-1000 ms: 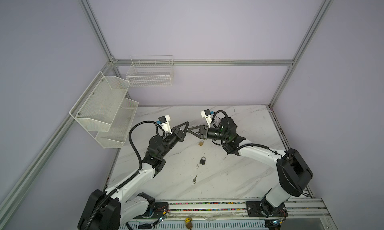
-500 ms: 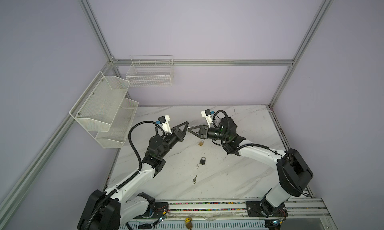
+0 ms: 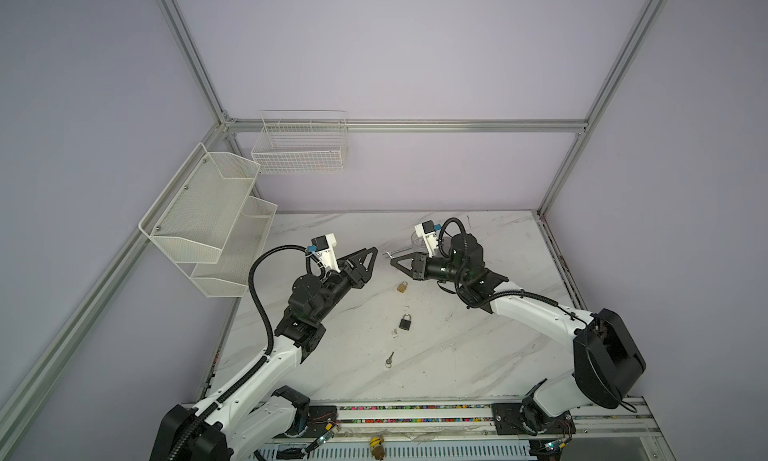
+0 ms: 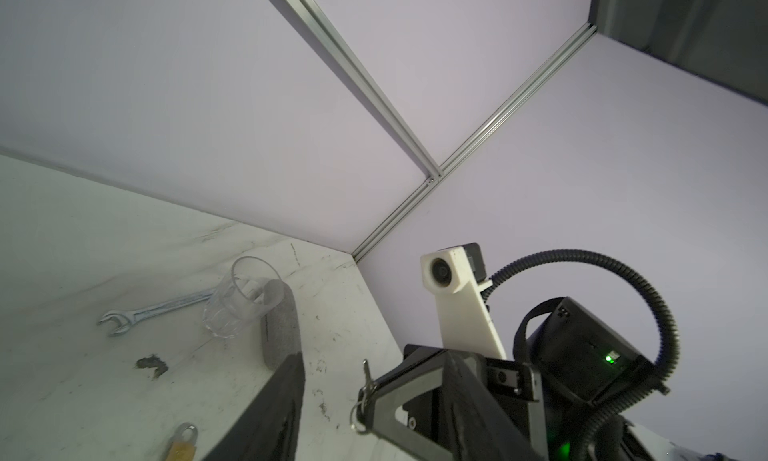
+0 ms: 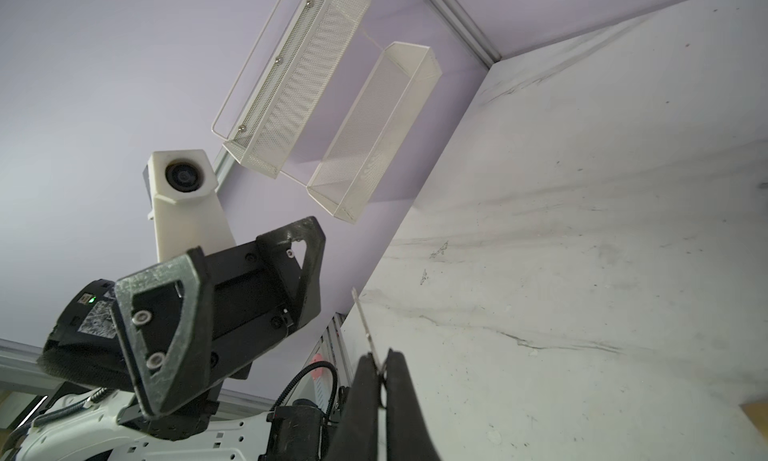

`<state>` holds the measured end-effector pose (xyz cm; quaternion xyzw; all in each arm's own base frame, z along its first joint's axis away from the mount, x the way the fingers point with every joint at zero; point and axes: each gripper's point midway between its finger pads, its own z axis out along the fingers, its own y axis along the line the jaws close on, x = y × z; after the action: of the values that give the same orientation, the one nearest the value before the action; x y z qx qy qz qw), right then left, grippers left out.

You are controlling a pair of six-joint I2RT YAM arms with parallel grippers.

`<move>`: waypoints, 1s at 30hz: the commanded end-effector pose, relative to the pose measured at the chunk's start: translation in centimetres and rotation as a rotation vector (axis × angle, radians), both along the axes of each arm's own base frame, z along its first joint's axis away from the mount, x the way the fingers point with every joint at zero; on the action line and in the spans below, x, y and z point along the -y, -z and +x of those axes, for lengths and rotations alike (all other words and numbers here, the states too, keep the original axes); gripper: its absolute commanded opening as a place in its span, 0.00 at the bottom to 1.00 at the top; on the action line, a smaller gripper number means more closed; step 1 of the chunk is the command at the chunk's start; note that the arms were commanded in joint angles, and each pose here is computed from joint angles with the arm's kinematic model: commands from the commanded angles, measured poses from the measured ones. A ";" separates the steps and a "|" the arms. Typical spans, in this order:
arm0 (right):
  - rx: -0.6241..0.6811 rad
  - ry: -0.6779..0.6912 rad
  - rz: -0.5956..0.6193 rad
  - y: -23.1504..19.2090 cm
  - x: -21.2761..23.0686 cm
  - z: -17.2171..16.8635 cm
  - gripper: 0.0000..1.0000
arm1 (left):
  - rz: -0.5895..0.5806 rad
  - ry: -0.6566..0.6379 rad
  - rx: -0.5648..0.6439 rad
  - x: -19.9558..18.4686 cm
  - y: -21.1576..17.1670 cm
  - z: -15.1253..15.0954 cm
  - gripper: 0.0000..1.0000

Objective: Unlock with the key

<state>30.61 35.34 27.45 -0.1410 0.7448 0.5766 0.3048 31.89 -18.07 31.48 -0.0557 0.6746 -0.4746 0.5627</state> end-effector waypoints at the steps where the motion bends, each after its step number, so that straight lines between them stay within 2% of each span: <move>1: -0.015 0.046 -0.095 2.1 1.8 0.2 0.00 | 0.069 -0.040 0.018 -0.5 -3.0 0.6 0.58; 6: -0.061 0.096 -0.206 5.1 3.6 0.4 0.00 | 0.188 -0.029 -0.123 0.1 0.1 1.6 0.62; 12: -0.115 0.193 -0.255 7.6 7.0 0.6 0.00 | 0.314 0.032 -0.272 2.2 4.4 2.9 0.68; 20: -0.201 0.309 -0.286 10.5 11.4 1.4 0.00 | 0.602 0.072 -0.429 5.4 11.0 4.8 0.70; 30: -0.212 0.328 -0.290 11.6 12.9 2.4 0.00 | 0.854 0.105 -0.495 8.5 16.9 7.0 0.71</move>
<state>32.96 22.56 15.95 0.0081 0.8617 0.4160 0.2905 36.46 -25.81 11.61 0.0818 0.9352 -0.1774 0.2952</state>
